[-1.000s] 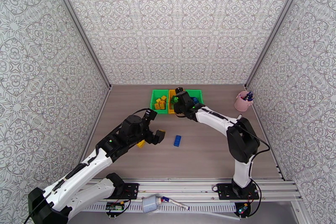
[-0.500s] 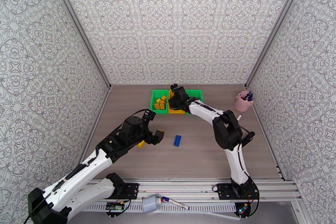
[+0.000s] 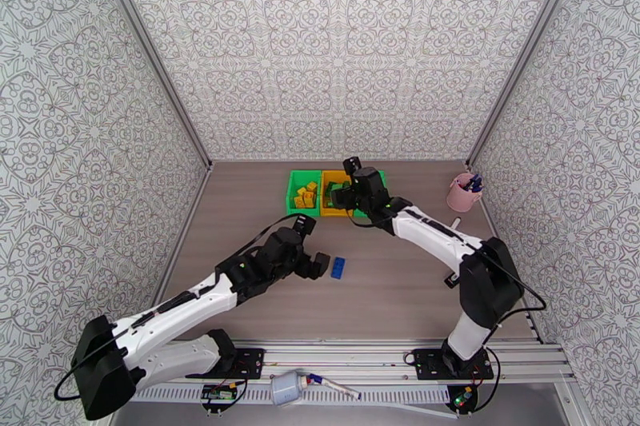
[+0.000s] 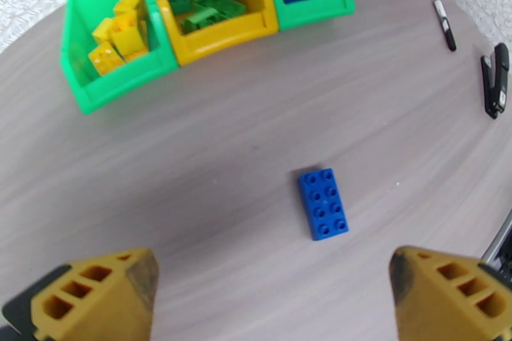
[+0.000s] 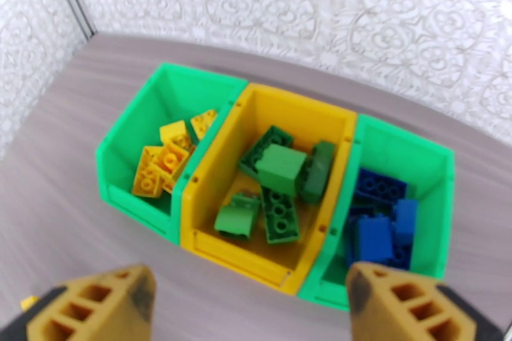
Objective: Sort the legos into containers by color
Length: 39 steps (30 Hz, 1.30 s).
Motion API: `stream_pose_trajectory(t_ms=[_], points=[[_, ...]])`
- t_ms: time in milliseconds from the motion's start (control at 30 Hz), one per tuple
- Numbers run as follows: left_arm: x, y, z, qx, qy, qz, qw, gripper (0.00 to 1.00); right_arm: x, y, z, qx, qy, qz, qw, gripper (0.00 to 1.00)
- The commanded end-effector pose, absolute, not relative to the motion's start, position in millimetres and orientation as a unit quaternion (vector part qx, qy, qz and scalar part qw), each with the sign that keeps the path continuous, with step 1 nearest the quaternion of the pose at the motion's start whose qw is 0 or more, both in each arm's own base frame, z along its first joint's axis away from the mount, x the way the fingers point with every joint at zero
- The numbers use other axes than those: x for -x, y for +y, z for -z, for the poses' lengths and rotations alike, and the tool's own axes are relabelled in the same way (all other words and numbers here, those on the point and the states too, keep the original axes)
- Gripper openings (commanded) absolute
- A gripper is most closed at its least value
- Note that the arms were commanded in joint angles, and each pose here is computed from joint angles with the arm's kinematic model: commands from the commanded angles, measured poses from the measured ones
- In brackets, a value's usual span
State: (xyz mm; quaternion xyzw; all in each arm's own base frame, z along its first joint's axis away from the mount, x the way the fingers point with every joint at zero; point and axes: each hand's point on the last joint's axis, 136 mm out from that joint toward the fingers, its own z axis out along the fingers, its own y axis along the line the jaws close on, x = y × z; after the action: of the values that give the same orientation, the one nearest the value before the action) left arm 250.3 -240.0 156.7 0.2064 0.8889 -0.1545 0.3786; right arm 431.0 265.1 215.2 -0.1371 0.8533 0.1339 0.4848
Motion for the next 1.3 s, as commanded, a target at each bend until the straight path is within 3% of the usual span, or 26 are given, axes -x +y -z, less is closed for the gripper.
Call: stream_pose_trajectory(t_ms=[0,367,967,1067,1267], points=[[-257,-258,-159,-0.192,0.892,0.147,0.382,1.00,-421,241,-216,0.107,0.850,-0.123,0.501,0.87],[-266,-290,-96,-0.204,0.926,0.106,0.299,0.97,-389,199,-201,0.086,0.857,-0.100,0.499,0.92],[-271,-315,-28,-0.220,0.955,0.056,0.190,0.76,-381,191,-179,0.069,0.871,-0.101,0.476,0.92],[-271,-315,-23,-0.218,0.958,0.048,0.181,0.69,-379,188,-176,0.067,0.874,-0.095,0.473,0.92],[-272,-314,-18,-0.214,0.960,0.036,0.176,0.46,-377,183,-175,0.061,0.874,-0.089,0.474,0.92]])
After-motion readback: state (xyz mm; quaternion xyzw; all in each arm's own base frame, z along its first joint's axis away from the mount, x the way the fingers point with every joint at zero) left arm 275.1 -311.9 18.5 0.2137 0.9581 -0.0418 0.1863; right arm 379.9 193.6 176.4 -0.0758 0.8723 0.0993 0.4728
